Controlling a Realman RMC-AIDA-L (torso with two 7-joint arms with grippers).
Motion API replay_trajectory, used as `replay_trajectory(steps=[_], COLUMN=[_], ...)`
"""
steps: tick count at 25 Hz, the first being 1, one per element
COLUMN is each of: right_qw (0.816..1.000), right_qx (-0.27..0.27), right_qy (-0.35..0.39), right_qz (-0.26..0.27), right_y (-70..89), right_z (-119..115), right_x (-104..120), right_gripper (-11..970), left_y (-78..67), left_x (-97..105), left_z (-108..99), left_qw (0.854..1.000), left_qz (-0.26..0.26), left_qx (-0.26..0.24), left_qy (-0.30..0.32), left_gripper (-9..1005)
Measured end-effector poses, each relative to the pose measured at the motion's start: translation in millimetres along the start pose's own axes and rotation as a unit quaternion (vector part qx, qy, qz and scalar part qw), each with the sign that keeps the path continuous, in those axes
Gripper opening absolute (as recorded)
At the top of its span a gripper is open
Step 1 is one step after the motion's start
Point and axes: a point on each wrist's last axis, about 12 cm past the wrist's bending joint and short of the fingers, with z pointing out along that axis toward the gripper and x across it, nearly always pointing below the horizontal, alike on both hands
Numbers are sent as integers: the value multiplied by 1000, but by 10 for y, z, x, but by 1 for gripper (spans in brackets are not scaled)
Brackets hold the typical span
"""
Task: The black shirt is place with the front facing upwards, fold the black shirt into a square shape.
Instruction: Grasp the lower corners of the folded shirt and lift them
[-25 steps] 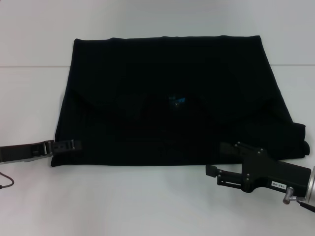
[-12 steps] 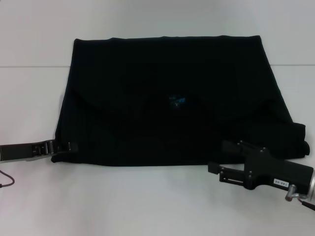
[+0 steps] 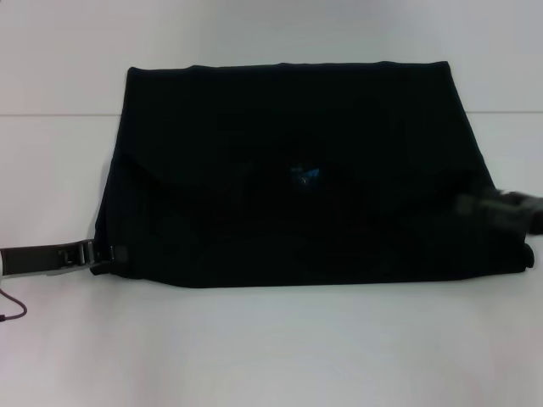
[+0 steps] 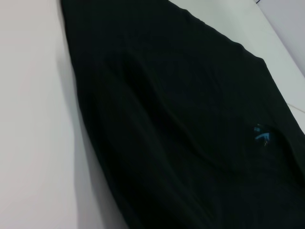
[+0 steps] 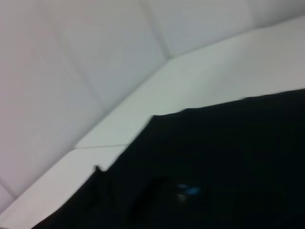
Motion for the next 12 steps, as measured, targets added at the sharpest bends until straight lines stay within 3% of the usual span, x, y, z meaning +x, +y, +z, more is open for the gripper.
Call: replay_trajectory(steps=[3,6,8,12], right_qw=[996,981,968,952], right_qx=[52,121,163,217], right_qy=[32,87,131,180], right_qz=[59,120,137,122], right_y=[-161,-322,-379,-380], right_z=[-203,-342,-396,-369], right_x=[-286,-570,-715,-898], right_gripper=[880,880,880,880], left_y=[-10,-20,-23,-31], left_x=[-7,-21,-24,-22], left_z=[5,4,1,1], left_qw=[1000,1000,1000,1000], left_qz=[1,3,2,3], left_qx=[2,5,6,9], left_qy=[1,2,2,4], left_gripper=[39,16,16,17])
